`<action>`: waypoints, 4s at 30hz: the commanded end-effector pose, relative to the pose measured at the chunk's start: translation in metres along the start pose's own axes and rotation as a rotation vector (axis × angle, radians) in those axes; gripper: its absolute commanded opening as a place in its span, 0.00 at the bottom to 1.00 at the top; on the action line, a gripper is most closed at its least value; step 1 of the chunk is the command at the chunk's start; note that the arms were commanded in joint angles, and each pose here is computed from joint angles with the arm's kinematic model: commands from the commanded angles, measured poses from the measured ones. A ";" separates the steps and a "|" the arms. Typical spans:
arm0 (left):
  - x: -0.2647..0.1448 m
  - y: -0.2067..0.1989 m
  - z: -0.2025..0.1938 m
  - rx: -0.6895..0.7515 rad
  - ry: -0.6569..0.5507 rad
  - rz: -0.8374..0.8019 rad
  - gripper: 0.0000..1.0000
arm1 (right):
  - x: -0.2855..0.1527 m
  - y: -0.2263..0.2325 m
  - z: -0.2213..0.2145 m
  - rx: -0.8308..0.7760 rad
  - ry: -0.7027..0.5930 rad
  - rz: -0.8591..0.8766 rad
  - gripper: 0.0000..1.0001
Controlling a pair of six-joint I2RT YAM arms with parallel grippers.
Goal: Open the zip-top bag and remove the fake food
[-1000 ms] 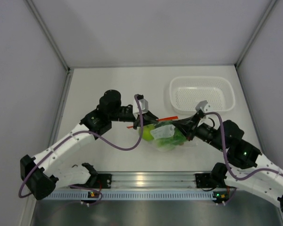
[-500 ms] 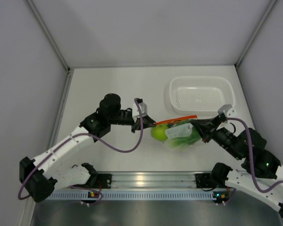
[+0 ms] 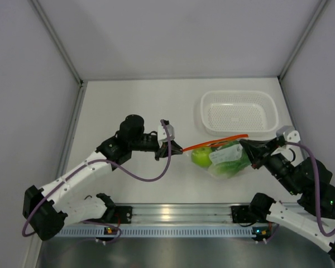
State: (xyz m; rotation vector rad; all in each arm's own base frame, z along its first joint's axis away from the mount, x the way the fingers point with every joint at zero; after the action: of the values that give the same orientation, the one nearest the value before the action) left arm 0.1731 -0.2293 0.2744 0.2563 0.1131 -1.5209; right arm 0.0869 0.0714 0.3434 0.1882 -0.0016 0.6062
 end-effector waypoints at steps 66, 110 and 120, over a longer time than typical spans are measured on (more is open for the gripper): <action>0.049 -0.009 0.066 -0.026 -0.113 0.031 0.55 | 0.021 0.026 -0.010 0.035 -0.016 0.187 0.00; -0.004 0.005 0.037 -0.196 0.011 0.573 0.00 | 0.049 0.026 -0.034 0.039 0.071 0.092 0.04; -0.048 0.021 0.065 -0.289 0.102 0.935 0.00 | 0.069 0.031 -0.028 0.105 0.149 -0.001 0.49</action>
State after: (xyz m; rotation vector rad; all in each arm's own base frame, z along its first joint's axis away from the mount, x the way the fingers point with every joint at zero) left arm 0.1783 -0.2031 0.3411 0.1621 0.2453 -0.6844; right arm 0.1223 0.1364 0.2988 0.1428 0.2059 0.6497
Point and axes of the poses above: each gripper's point midway between its finger pads, its own x axis out along the fingers, its own y axis along the line the jaws close on, z = x × y, the point moved 8 cm from there along -x, back along the fingers, and after that the axes turned 4 degrees about x, right-handed, at the moved point
